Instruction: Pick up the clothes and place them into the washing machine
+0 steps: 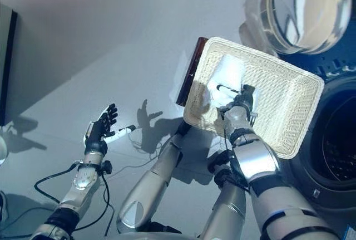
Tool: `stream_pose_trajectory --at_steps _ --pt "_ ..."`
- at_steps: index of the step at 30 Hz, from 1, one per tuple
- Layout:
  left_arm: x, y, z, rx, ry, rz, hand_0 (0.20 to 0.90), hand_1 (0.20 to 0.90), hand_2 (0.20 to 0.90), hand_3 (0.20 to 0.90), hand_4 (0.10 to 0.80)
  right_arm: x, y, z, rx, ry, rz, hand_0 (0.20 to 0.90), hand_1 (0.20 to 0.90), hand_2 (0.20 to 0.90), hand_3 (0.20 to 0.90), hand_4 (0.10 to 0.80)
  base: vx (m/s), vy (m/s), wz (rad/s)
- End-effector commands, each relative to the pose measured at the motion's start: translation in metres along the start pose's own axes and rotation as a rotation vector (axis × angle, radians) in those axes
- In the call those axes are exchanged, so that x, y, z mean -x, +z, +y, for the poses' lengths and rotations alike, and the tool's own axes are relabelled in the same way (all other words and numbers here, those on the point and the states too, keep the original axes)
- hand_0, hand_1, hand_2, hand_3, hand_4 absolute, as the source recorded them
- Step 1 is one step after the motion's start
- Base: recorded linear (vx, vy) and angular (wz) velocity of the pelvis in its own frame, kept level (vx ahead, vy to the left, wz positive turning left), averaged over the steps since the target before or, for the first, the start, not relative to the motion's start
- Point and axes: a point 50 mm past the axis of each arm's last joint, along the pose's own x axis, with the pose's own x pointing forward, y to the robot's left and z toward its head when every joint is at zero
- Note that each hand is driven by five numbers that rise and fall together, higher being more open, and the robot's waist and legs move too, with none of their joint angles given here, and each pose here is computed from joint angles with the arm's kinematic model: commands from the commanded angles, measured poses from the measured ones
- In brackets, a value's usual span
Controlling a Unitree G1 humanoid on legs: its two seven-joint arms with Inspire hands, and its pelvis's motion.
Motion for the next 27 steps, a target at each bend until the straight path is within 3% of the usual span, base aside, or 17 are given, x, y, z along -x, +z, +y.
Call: stream_pose_trajectory --at_steps 1,13,27 --pt "0.011 -0.013 0.005 0.024 0.013 0.025 0.900 0.900 0.900 0.900 0.800 -0.007 0.021 -0.023 -0.337 -0.027 -0.121 0.200 0.200 0.200 0.200 0.300 -0.004 0.061 -0.30" --pt "0.032 -0.049 -0.027 0.084 -0.098 0.190 0.900 0.900 0.900 0.900 0.800 -0.004 0.007 -0.051 -0.954 -0.121 -0.157 0.200 0.200 0.200 0.200 0.300 0.019 0.076 -0.24" --pt "0.052 -0.069 -0.050 0.098 -0.169 0.293 0.900 0.900 0.900 0.900 0.800 -0.010 0.032 -0.082 -1.074 -0.282 -0.260 0.200 0.200 0.200 0.200 0.300 -0.001 0.052 -0.23"
